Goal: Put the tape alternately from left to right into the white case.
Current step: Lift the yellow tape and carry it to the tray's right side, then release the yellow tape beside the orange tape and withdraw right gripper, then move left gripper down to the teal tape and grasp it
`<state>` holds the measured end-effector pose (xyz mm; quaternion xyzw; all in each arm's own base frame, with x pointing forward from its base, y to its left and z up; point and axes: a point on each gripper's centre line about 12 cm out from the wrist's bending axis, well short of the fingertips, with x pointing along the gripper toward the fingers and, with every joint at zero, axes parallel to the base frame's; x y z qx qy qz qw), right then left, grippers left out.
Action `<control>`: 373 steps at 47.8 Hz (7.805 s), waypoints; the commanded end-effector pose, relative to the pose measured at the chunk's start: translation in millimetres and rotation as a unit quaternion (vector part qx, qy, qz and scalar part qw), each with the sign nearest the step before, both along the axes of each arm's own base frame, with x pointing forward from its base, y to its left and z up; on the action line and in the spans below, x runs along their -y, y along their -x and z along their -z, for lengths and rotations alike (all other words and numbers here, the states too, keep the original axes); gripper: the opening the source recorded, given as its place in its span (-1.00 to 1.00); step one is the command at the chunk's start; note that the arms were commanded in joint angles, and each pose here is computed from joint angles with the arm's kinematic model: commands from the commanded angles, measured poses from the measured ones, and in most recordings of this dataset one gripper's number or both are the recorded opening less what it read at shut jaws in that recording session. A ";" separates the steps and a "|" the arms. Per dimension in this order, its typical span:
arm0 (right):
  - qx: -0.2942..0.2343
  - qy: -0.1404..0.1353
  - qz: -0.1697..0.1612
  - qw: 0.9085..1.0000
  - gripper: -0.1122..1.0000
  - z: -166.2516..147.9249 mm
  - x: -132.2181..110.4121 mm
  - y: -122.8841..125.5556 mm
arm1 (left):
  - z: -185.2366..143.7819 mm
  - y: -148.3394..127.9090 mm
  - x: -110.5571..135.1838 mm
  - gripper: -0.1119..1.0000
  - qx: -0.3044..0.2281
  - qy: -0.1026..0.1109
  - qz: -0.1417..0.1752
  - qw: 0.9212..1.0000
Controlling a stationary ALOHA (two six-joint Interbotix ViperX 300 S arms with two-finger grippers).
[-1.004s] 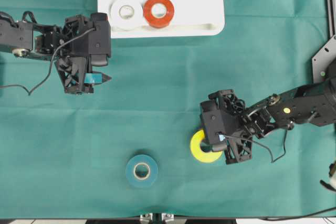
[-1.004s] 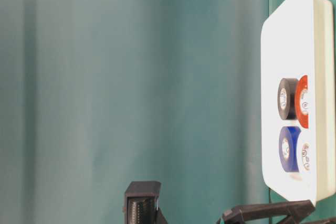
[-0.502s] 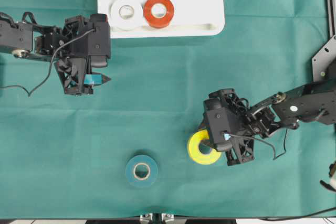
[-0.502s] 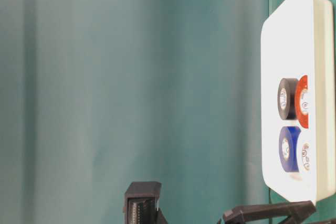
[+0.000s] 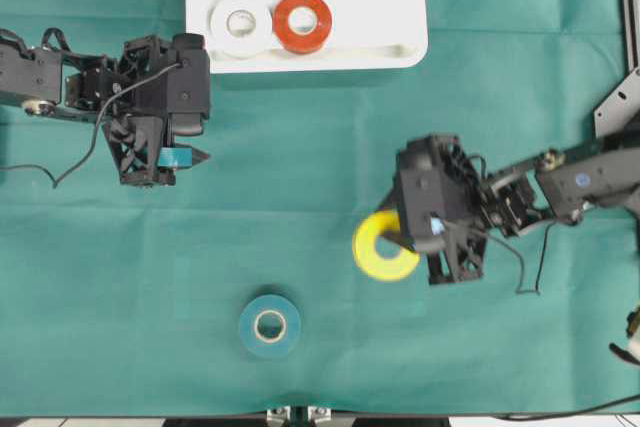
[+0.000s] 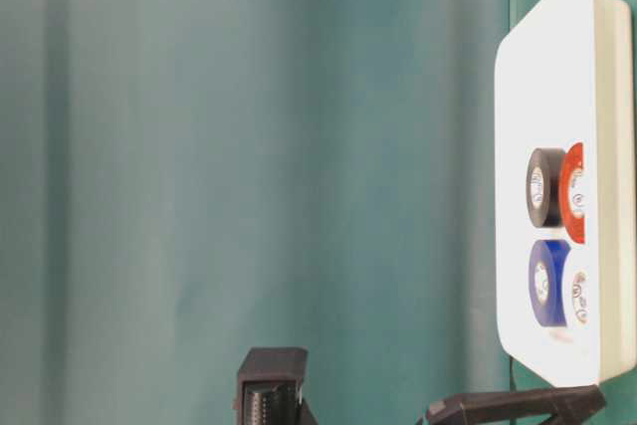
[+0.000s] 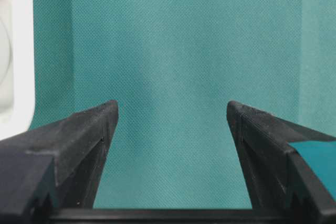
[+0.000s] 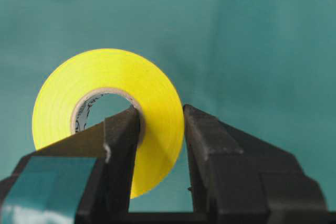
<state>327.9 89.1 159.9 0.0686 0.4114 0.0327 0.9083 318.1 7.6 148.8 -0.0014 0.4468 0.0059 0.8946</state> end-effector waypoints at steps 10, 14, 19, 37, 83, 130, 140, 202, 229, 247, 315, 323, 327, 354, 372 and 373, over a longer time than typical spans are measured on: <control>0.023 0.006 0.048 0.999 -0.34 -22.0 32.6 -16.4 | -7.7 -2.8 2.5 0.83 0.015 0.000 0.003 1.000; 0.025 0.009 0.063 0.998 -0.34 -23.1 44.3 -18.9 | -7.3 -3.0 2.4 0.83 0.015 0.000 0.004 1.000; 0.026 0.016 0.081 0.996 -0.34 -23.1 59.6 -20.5 | -7.7 -2.8 2.5 0.83 0.015 0.000 0.003 1.000; 0.034 0.046 0.118 0.991 -0.34 -27.5 102.1 -24.8 | -7.3 -2.6 2.4 0.83 0.015 0.000 0.004 1.000; 0.011 0.087 0.257 0.962 -0.34 -16.1 225.0 -6.9 | -4.4 -1.4 2.9 0.83 0.010 0.000 0.004 1.000; 0.015 0.095 0.253 0.963 0.21 -5.0 240.9 -9.8 | -4.5 -1.6 3.0 0.82 0.011 0.001 0.004 1.000; 0.015 0.095 0.253 0.963 0.61 -4.6 240.8 -9.5 | -5.0 -2.0 3.0 0.82 0.012 0.001 0.004 1.000; 0.037 0.094 0.203 0.974 0.60 -17.2 203.2 -18.9 | -5.9 -3.3 2.9 0.82 0.013 0.000 0.004 1.000; 0.044 0.088 0.116 0.988 0.60 -17.8 136.6 -12.5 | -6.4 -3.3 2.9 0.82 0.014 0.000 0.004 1.000; 0.038 0.085 0.083 0.992 0.60 -11.9 112.6 -3.7 | -7.4 -4.1 2.9 0.82 0.015 0.001 0.004 1.000; 0.029 0.086 0.081 0.993 0.60 -5.6 112.3 1.5 | -3.3 -68.3 126.2 0.81 0.012 0.109 0.027 0.994; 0.027 0.086 0.082 0.993 0.60 -5.0 112.4 2.0 | -4.5 -70.8 144.9 0.81 0.014 0.111 0.047 0.993; 0.028 0.086 0.081 0.993 0.60 -5.1 112.3 1.9 | -4.9 -70.7 152.9 0.81 0.014 0.114 0.053 0.992; 0.030 0.084 0.079 0.993 0.60 -5.4 111.0 1.5 | 7.3 -79.0 174.3 0.82 0.008 0.133 0.048 0.990; 0.031 0.084 0.079 0.993 0.60 -5.9 110.5 1.0 | 19.9 -80.3 173.3 0.82 -0.004 0.127 0.047 0.991; 0.031 0.084 0.079 0.993 0.60 -5.9 110.5 1.0 | 20.0 -80.8 173.5 0.82 -0.003 0.127 0.046 0.991</control>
